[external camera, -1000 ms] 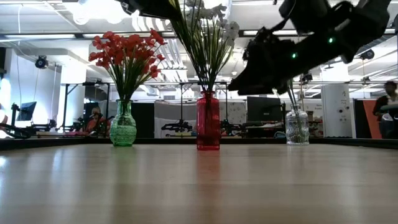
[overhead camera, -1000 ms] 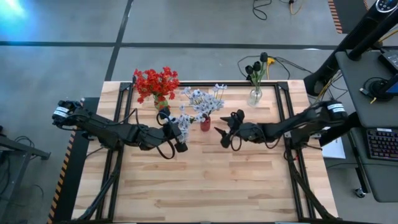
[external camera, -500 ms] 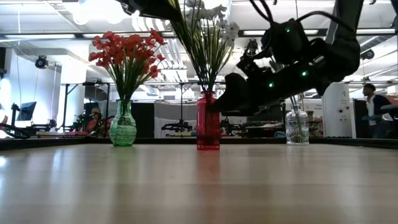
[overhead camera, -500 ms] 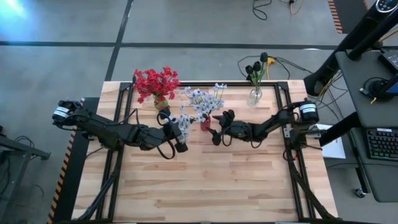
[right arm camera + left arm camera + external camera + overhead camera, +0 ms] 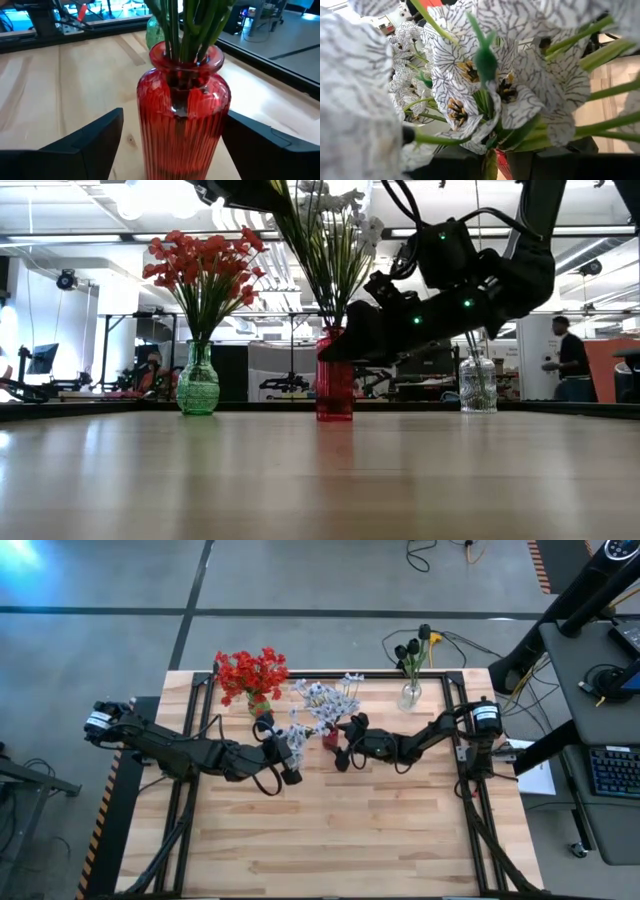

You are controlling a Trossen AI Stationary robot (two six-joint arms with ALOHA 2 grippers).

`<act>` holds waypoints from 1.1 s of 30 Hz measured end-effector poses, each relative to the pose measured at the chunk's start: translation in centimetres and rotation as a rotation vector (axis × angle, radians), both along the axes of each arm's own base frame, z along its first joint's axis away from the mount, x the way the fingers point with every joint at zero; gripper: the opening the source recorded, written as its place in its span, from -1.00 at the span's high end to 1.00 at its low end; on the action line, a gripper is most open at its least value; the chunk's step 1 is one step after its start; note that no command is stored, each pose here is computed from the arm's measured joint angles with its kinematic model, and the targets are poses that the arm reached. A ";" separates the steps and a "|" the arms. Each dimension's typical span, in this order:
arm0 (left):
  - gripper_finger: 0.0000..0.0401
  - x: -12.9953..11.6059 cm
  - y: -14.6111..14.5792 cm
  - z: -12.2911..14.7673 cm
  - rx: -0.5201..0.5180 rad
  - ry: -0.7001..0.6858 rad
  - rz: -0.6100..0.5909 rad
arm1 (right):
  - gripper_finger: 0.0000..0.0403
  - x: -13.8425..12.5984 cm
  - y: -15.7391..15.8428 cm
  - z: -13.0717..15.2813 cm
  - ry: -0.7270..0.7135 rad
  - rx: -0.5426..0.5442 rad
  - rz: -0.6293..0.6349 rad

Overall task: Sort flowers into vase by color
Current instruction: Put the white flowers into the red vase

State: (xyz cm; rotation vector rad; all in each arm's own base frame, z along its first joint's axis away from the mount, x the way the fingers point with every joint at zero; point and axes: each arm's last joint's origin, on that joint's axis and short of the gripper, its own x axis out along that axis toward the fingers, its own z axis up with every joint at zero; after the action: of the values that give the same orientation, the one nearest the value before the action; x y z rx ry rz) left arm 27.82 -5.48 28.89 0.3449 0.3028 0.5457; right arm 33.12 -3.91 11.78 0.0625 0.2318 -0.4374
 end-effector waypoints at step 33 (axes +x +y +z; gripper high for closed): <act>0.82 3.3 2.6 -3.9 -0.005 0.100 0.048 | -0.22 0.0 0.0 -0.1 0.003 0.008 0.004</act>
State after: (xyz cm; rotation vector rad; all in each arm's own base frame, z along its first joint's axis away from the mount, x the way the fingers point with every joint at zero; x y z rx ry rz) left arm 31.10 -2.90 25.01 0.3617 0.4098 0.5757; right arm 33.12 -3.87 11.72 0.0696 0.2369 -0.4325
